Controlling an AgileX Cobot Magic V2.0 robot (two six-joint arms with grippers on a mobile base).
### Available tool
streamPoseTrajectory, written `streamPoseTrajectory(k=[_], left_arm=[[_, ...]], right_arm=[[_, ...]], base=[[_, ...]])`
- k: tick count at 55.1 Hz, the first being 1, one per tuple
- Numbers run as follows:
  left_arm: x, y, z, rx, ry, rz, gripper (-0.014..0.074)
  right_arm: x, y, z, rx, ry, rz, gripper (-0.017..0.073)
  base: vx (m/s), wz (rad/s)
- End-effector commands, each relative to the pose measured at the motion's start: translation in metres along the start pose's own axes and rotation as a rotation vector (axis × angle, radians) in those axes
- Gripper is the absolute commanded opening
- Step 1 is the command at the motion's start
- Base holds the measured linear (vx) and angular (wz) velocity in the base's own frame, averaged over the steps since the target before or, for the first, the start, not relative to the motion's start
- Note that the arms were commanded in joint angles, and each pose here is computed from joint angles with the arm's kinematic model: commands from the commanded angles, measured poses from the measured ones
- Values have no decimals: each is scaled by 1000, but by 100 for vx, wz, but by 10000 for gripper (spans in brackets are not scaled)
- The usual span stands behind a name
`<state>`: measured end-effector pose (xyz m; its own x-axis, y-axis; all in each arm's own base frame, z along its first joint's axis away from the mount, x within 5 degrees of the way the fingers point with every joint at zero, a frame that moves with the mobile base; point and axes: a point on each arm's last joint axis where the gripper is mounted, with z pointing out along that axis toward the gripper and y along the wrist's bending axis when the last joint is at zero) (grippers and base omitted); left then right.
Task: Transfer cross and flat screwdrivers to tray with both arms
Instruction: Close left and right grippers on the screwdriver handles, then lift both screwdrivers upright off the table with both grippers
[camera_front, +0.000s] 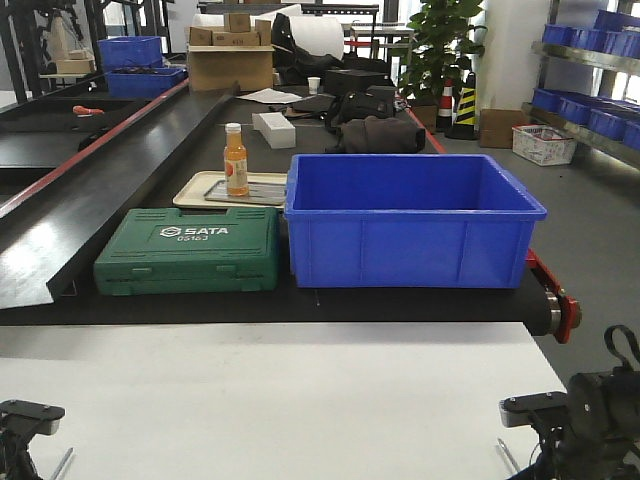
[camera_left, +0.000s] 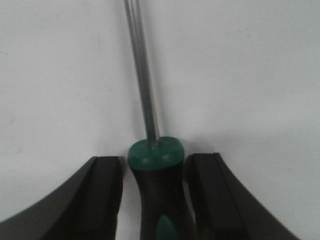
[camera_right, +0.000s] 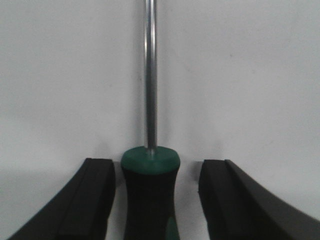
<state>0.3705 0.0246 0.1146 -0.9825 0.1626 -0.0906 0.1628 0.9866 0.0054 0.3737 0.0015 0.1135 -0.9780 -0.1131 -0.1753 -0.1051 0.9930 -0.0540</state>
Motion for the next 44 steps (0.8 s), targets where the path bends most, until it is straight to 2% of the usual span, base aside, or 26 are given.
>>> streamPoseTrajectory(k=[1,15,26,33,44], left_arm=[[-8,1,-24,-11,-77,-7,440],[-7,0,-24,-7,-65,-6,439],[-5,0,-24,-2,-43,-6,382],[-4,0,-24,0,-35,-6,276],[-4,-2,-24,16,-39,-21,22]], right_arm=[[-10,-5,-20,16,-73,-20,460],[-9,-4,-16,12,-51,-22,433],[-4,-3,-16,-1,-2,1,295],[-4,-2,-16,-10,3,12,181],[-4,-2,-16,-13,-1,13,-7]], base=[[0,0],[0,0],[0,0],[0,0],[0,0]])
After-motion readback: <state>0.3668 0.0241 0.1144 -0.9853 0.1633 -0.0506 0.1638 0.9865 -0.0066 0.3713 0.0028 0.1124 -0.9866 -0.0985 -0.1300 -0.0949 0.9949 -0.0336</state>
